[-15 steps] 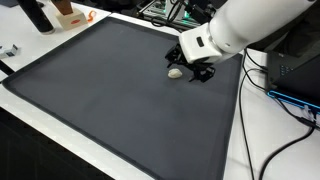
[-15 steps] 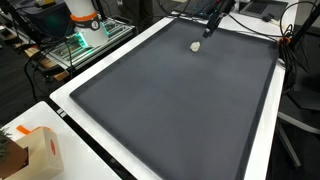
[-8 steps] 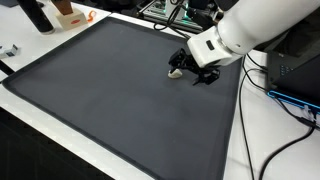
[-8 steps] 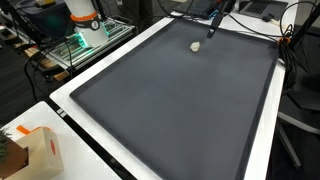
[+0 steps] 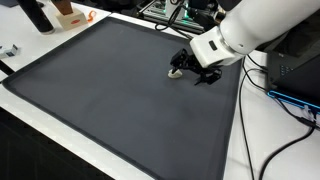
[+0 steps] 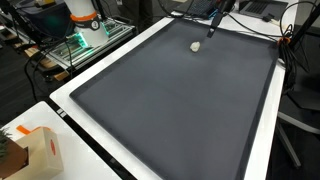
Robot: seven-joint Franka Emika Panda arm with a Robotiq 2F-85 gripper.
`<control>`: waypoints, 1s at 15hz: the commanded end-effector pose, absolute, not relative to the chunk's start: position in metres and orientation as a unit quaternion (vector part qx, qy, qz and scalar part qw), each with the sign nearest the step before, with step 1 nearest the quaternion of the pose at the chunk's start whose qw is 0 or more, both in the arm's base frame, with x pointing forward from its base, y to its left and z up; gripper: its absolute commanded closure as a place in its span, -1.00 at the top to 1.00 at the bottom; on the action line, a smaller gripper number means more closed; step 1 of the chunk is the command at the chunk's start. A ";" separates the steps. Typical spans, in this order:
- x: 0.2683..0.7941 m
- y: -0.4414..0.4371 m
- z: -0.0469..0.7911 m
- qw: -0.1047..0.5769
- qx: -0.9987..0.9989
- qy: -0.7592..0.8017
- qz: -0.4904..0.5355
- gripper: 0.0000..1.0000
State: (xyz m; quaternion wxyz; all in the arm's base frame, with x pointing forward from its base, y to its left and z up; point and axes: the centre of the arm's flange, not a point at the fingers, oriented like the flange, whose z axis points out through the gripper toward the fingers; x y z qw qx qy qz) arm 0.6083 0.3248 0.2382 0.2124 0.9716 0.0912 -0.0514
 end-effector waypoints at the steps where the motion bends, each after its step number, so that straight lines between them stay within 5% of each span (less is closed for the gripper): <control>1: 0.582 0.337 0.236 0.219 0.964 0.140 -0.051 1.00; 15: 0.524 0.328 0.238 0.195 0.950 0.242 0.005 1.00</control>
